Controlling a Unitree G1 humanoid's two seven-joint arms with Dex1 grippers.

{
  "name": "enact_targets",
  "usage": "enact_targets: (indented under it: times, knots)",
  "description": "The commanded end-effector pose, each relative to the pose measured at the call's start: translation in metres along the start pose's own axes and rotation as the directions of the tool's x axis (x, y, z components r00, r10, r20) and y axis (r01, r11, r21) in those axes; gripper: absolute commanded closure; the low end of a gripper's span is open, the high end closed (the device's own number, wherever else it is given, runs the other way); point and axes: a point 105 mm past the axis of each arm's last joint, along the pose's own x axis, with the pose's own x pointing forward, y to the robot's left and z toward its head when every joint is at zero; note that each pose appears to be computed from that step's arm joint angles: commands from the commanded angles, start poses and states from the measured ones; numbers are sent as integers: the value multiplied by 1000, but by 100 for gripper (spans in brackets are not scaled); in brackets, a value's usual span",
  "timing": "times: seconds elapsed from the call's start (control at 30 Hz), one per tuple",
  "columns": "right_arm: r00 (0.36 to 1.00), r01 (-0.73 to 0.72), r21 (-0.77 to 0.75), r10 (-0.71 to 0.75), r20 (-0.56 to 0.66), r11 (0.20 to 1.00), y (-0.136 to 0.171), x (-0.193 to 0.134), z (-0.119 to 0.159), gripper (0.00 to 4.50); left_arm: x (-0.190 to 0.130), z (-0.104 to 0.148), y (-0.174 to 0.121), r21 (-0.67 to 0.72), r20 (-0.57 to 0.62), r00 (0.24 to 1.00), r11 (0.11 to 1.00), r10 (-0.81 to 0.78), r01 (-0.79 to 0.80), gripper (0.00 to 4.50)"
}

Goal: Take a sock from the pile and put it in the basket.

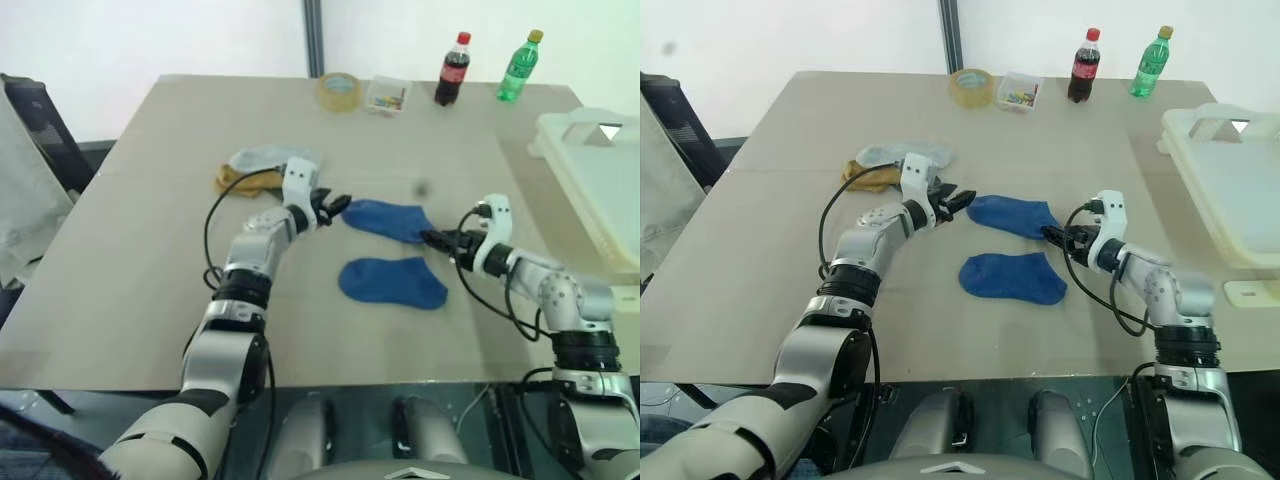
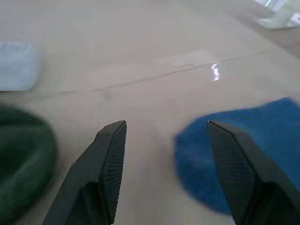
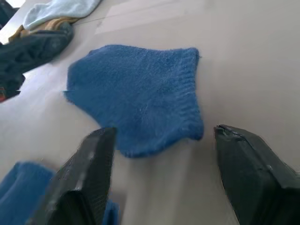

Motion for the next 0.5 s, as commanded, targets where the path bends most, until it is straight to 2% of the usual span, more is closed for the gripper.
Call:
enact_targets:
  times: [0.03,0.07,0.1,0.13,0.17,0.2,0.43,0.5]
  knots:
    - [998,-20,68,17,53,997,4,2,12,269,3,6,-4,44,31,999,999,-18,17,153]
    - [998,-25,71,22,54,997,5,3,13,288,2,3,-5,41,25,999,999,-22,21,153]
    - [998,-28,68,25,50,997,6,3,12,346,2,0,-5,38,22,999,999,-24,23,153]
    - [999,-26,60,23,45,998,6,3,12,379,2,-1,-5,37,21,999,999,-25,24,153]
    - [999,-27,57,24,44,998,6,3,12,431,1,-2,-6,37,20,999,999,-28,27,153]
    - [999,-28,58,25,45,998,7,4,12,441,1,-3,-8,37,17,999,999,-35,35,153]
    - [1000,-21,7,21,19,1000,8,8,7,441,1,-8,-22,43,2,995,994,-103,103,153]
    - [1000,-17,-8,17,14,1000,8,8,7,450,1,-9,-23,42,2,994,993,-106,106,208]
